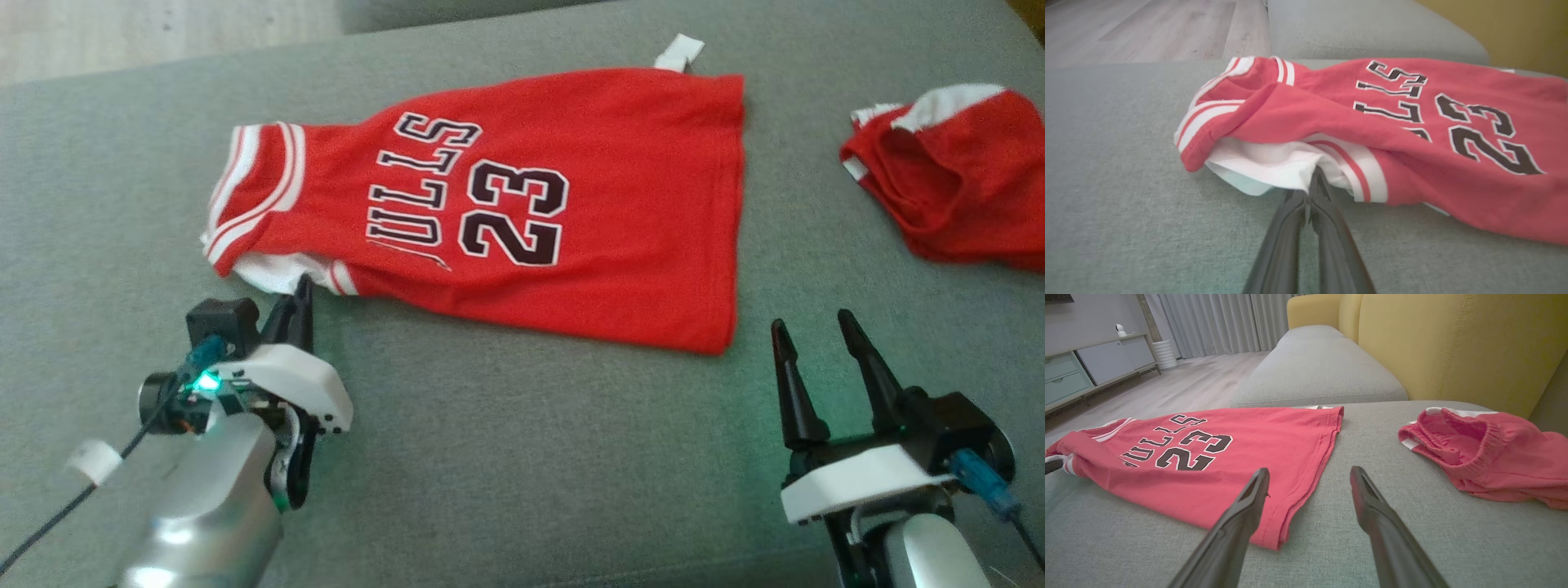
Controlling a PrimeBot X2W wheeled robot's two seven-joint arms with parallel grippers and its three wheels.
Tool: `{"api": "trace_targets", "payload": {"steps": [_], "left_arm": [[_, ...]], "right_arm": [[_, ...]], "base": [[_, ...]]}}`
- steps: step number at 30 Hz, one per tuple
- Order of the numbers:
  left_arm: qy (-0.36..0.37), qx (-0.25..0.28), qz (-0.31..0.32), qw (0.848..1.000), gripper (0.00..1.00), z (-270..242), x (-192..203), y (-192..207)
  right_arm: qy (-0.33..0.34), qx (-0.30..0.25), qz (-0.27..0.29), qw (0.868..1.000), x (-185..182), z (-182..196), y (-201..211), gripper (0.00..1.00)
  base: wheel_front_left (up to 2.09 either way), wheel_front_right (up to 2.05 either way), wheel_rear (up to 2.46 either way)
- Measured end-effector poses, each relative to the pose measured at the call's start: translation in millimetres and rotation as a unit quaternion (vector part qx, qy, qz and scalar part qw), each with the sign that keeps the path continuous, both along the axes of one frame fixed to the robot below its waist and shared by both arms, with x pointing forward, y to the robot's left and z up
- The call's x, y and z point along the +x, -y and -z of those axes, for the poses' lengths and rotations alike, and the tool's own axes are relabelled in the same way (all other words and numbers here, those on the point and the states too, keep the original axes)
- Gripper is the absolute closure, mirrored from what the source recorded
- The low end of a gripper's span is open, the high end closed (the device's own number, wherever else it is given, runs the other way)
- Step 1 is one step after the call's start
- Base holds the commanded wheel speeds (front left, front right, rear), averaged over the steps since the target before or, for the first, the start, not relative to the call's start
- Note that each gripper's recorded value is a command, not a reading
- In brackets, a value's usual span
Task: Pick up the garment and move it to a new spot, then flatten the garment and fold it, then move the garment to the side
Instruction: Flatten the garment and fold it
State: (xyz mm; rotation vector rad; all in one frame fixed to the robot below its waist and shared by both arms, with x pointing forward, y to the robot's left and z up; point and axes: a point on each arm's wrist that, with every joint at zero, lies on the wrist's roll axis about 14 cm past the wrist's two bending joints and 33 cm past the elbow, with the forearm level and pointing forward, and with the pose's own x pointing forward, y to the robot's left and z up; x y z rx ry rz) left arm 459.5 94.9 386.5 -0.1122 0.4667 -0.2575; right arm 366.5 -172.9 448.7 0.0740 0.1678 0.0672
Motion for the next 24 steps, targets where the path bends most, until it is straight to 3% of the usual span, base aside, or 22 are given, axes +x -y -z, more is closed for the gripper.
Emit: {"api": "trace_targets", "payload": {"steps": [5,12,20,24], "left_arm": [[0.055,0.001,0.000,0.998,1.00,-27,-14,-7],[0.077,0.012,-0.033,0.996,1.00,-42,-77,-45],[0.037,-0.014,-0.094,0.995,1.00,-36,-160,-55],[0.000,-0.027,-0.098,0.995,1.00,-19,-175,-43]], "right_arm": [[0.011,0.004,-0.012,1.000,-1,-6,-8,0.00],[0.018,0.010,-0.038,0.999,-9,-12,-25,0.00],[0.010,0.006,-0.057,0.998,-13,-11,-35,0.00],[-0.007,-0.007,-0.059,0.998,-14,-3,-34,0.00]], "base": [[0.00,0.00,0.00],[0.00,0.00,0.00],[0.00,0.00,0.00],[0.00,0.00,0.00]]}}
